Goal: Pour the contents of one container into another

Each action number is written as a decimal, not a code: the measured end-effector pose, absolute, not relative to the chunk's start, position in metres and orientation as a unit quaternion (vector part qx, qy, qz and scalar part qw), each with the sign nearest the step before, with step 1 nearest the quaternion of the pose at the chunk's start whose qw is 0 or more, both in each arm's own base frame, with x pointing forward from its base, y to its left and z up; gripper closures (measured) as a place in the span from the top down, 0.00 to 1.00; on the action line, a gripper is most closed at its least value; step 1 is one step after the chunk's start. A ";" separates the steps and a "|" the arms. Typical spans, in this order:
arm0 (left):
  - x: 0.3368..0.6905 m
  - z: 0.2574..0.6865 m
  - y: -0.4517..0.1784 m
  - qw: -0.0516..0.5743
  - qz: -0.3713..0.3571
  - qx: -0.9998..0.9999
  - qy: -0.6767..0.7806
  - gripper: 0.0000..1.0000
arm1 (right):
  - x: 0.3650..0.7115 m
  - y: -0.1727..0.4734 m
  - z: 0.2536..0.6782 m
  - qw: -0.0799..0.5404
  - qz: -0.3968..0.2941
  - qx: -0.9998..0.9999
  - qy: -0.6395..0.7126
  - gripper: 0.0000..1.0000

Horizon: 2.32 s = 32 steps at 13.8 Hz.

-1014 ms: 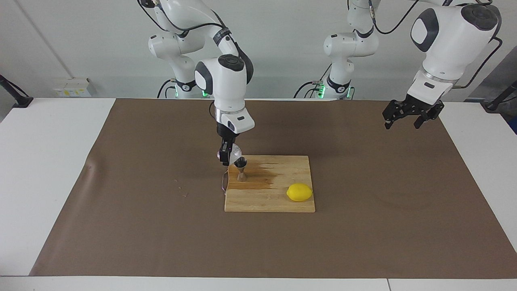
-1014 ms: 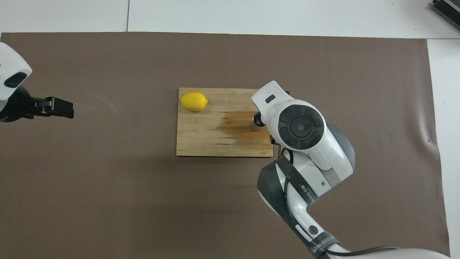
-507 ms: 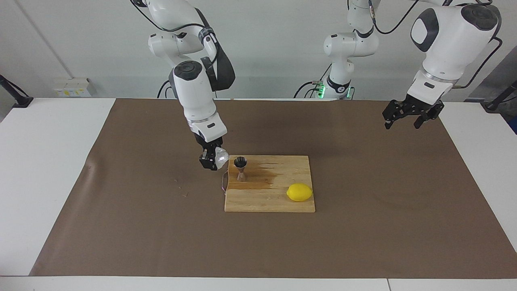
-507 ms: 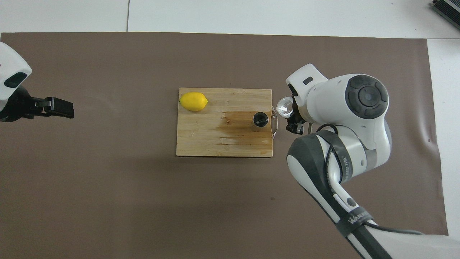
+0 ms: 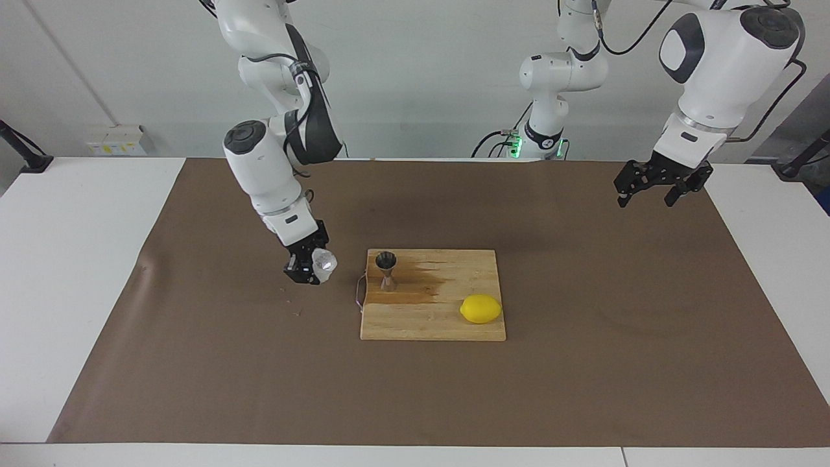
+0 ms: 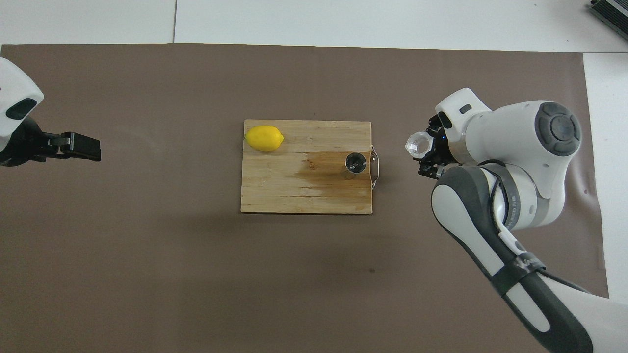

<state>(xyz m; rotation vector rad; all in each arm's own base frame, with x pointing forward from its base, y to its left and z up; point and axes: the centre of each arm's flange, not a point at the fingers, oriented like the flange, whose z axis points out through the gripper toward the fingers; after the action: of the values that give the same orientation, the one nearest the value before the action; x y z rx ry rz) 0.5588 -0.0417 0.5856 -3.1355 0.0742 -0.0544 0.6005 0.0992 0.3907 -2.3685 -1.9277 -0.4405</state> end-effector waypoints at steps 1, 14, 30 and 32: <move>0.559 0.586 -0.042 0.002 -0.017 -1.000 0.024 1.00 | 0.600 0.083 0.381 0.039 -0.153 -0.764 -0.626 0.51; 0.559 0.586 -0.042 0.002 -0.017 -1.000 0.024 1.00 | 0.592 -0.016 0.272 0.074 -0.216 -0.734 -0.640 0.57; 0.559 0.585 -0.042 0.002 -0.017 -1.000 0.024 1.00 | 0.563 0.019 0.400 0.069 -0.054 -0.909 -0.408 1.00; 0.559 0.585 -0.040 0.002 -0.017 -1.000 0.022 1.00 | 0.558 0.029 0.404 0.049 -0.019 -0.943 -0.328 1.00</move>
<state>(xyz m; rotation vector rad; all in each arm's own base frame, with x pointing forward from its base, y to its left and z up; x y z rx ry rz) 0.5588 -0.0403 0.5849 -3.1355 0.0701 -0.0521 0.5581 0.0294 0.4037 -2.8741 -1.0005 -0.0586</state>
